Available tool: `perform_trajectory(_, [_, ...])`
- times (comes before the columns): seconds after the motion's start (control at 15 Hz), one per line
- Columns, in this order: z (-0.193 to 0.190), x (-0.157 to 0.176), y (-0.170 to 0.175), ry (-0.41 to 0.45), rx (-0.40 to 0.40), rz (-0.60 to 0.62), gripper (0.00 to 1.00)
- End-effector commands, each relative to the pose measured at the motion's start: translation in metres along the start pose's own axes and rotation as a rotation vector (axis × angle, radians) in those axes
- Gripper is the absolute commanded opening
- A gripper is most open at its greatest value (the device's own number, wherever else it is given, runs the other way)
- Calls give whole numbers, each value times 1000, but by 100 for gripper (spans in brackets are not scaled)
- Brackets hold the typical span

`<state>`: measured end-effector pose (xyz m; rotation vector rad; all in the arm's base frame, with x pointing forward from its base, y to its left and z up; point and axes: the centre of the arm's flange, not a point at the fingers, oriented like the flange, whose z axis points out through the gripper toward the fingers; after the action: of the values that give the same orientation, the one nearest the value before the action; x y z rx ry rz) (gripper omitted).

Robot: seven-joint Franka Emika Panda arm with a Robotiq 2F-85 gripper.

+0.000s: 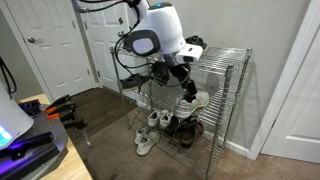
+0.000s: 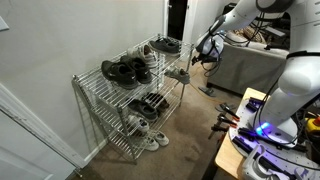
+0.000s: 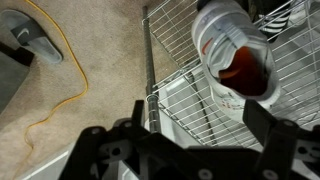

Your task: Remove the grey shoe on the right side of the middle rack and put it on the top rack

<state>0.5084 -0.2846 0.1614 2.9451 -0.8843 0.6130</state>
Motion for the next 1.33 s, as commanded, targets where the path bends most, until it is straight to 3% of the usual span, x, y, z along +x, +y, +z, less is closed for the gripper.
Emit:
perform_trajectory(0.0, [32,9,5,-9,28,-42,100])
perform_trajectory(0.53, [55,9,-14,-9,62,-106,100])
perform_trajectory(1.27, [66,-11,-22,11,22,-166,100])
